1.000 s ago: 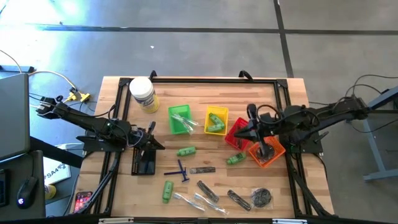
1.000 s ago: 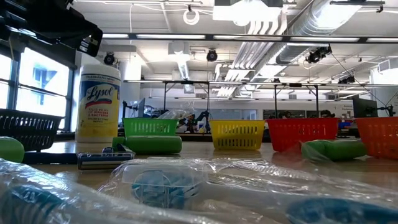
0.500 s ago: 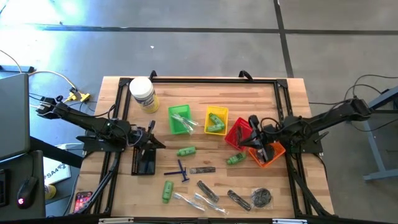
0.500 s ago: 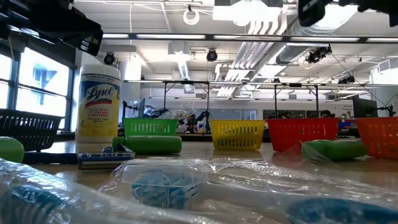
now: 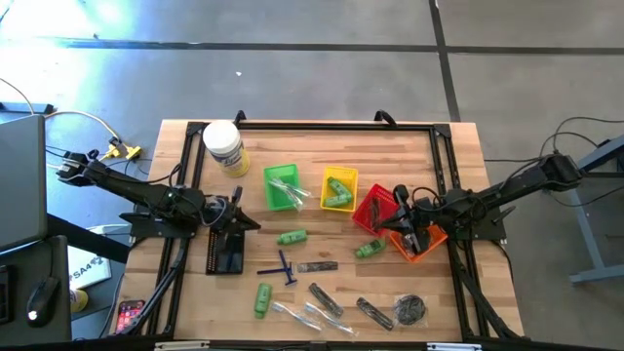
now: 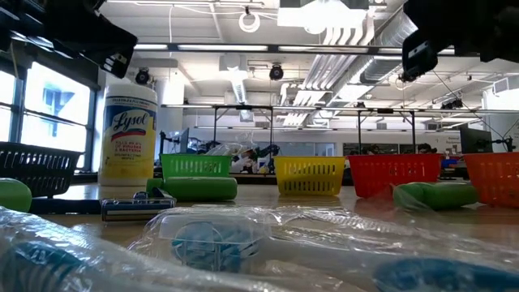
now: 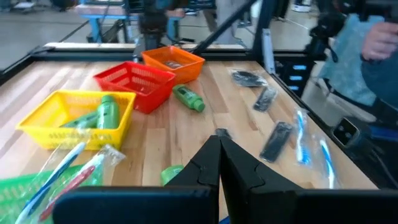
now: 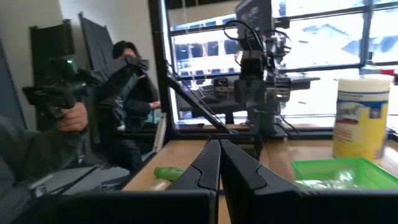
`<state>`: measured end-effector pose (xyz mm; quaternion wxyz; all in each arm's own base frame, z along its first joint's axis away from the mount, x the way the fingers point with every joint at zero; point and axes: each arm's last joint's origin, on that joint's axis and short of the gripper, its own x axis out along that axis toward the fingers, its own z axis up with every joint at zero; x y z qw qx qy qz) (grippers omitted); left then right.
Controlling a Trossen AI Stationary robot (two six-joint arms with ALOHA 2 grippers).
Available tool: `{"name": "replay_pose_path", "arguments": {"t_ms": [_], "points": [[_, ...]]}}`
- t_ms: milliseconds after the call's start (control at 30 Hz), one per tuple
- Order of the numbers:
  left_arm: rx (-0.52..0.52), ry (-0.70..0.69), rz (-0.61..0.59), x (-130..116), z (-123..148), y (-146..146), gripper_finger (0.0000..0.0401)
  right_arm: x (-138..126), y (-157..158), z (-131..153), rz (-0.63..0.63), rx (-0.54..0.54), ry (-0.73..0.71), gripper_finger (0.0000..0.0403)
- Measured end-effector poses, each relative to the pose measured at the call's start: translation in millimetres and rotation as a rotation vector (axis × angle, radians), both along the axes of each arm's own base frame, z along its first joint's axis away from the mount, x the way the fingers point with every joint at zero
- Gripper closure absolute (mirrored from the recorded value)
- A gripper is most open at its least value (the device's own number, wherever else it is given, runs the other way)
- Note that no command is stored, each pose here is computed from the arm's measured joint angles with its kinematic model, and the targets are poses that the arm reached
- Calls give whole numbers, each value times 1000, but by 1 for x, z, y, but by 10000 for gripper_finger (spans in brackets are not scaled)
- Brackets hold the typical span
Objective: Pick & Place Travel size toiletries
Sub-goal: Put the blue razor into the black bin
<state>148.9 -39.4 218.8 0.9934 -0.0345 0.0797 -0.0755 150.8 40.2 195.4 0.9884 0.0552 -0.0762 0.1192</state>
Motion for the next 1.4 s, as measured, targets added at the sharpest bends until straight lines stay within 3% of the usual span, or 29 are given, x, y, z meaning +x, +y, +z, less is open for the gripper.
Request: {"name": "replay_pose_path", "arguments": {"t_ms": [267, 433, 633, 833, 1000, 1400], "points": [[45, -4, 84, 0, 0, 3, 400, 0, 0, -3, 10, 24, 33, 399], [113, -3, 75, 0, -1, 3, 400, 1, -3, -4, -102, 80, 46, 399], [117, -1, 106, 0, -1, 4, 400, 1, -3, -6, -105, 81, 73, 399], [31, 11, 143, 0, -2, 4, 400, 1, -3, -5, -95, 92, 66, 399], [23, 9, 171, 0, -1, 5, 400, 1, -3, -5, -88, 69, 63, 399], [-39, -23, 153, 13, 27, 1, 400, 1, -3, -5, -88, 68, 57, 399]]}}
